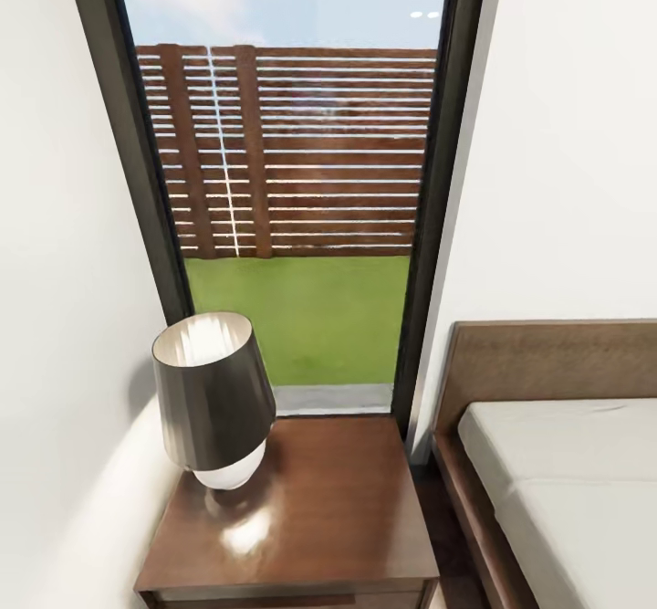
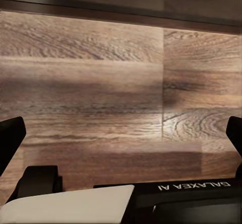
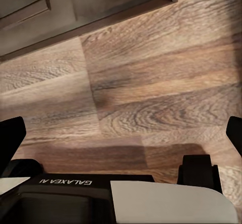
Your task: In the bedroom, move the book from the bed onto either nightstand, and place the two sandals side by side next to the bed.
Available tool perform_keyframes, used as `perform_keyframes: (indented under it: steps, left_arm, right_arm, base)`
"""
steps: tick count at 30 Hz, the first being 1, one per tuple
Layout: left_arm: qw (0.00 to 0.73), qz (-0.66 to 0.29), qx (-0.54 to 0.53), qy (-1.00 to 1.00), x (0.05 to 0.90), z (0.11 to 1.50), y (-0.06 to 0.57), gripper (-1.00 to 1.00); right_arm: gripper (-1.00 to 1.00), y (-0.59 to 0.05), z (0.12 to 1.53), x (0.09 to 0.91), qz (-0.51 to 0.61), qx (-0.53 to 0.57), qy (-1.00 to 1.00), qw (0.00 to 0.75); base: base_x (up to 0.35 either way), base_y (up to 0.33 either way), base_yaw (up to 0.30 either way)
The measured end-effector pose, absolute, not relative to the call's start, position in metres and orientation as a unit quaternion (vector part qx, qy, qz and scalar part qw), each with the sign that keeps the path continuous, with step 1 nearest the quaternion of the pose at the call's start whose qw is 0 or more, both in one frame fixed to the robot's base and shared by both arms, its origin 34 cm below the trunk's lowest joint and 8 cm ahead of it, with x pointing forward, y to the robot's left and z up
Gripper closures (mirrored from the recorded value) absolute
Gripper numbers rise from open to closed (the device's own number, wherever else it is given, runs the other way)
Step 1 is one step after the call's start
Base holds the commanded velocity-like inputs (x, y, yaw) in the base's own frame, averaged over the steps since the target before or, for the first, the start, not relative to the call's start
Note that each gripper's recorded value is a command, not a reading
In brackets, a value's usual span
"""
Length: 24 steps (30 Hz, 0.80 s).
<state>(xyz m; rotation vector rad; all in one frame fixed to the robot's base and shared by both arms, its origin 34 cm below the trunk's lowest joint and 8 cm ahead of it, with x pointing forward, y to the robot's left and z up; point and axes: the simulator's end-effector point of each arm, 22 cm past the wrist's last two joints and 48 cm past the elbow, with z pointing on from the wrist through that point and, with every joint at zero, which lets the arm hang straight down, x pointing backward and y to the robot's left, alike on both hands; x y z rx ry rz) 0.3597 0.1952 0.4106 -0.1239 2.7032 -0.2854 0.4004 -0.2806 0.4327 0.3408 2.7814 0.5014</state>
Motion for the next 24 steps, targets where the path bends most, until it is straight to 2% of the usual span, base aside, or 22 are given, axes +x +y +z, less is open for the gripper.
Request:
perform_keyframes:
  steps: [24]
  left_arm:
    - [0.208, -0.103, -0.044, 0.972, 0.363, 0.454, 0.195, -1.0]
  right_arm:
    - [-1.0, -0.281, 0.476, 0.404, 0.174, 0.119, 0.967, 0.146]
  base:
    - [0.0, 0.0, 0.0]
